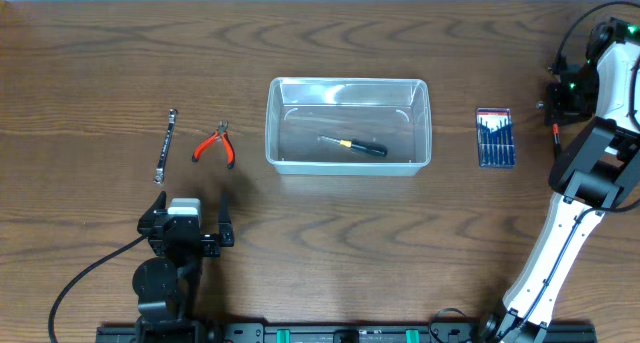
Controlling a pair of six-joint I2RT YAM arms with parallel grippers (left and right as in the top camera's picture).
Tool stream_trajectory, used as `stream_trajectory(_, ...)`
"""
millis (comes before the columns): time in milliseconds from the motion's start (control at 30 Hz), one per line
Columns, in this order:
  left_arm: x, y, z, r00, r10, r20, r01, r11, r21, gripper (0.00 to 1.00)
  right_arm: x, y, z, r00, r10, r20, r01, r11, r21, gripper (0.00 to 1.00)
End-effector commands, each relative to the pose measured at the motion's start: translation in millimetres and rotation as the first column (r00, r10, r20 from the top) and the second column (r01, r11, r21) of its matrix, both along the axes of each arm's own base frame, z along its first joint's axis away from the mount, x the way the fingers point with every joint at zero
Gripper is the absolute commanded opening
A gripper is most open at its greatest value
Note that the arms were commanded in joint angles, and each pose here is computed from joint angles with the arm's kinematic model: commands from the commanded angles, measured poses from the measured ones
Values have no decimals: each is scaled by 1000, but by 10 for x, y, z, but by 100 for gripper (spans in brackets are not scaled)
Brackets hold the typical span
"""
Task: Pack container
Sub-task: 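Lower the right gripper and close it on the hammer's handle below the head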
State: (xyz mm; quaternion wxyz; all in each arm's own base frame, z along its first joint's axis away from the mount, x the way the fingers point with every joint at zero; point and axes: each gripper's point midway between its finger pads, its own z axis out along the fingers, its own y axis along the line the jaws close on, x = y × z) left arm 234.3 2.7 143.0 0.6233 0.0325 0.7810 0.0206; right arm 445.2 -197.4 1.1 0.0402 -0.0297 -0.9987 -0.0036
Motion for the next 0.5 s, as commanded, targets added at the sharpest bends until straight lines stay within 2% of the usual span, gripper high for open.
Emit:
stream_trajectory(0, -1, 23, -128, 1000, 12, -28, -12, 1000, -1, 98, -24, 9, -54, 1000, -1, -17, 1, 1000, 0, 18)
stream_trajectory(167, -1, 23, -128, 1000, 12, -28, -12, 1000, -1, 98, -24, 10, -54, 1000, -1, -17, 1, 1000, 0, 13)
stream_trajectory(300, -1, 23, -128, 1000, 12, -28, -12, 1000, -1, 98, -23, 10, -54, 1000, -1, -17, 1, 1000, 0, 5)
stream_trajectory(467, -1, 23, -128, 1000, 12, -28, -12, 1000, -1, 98, -23, 10, -54, 1000, -1, -17, 1, 1000, 0, 2)
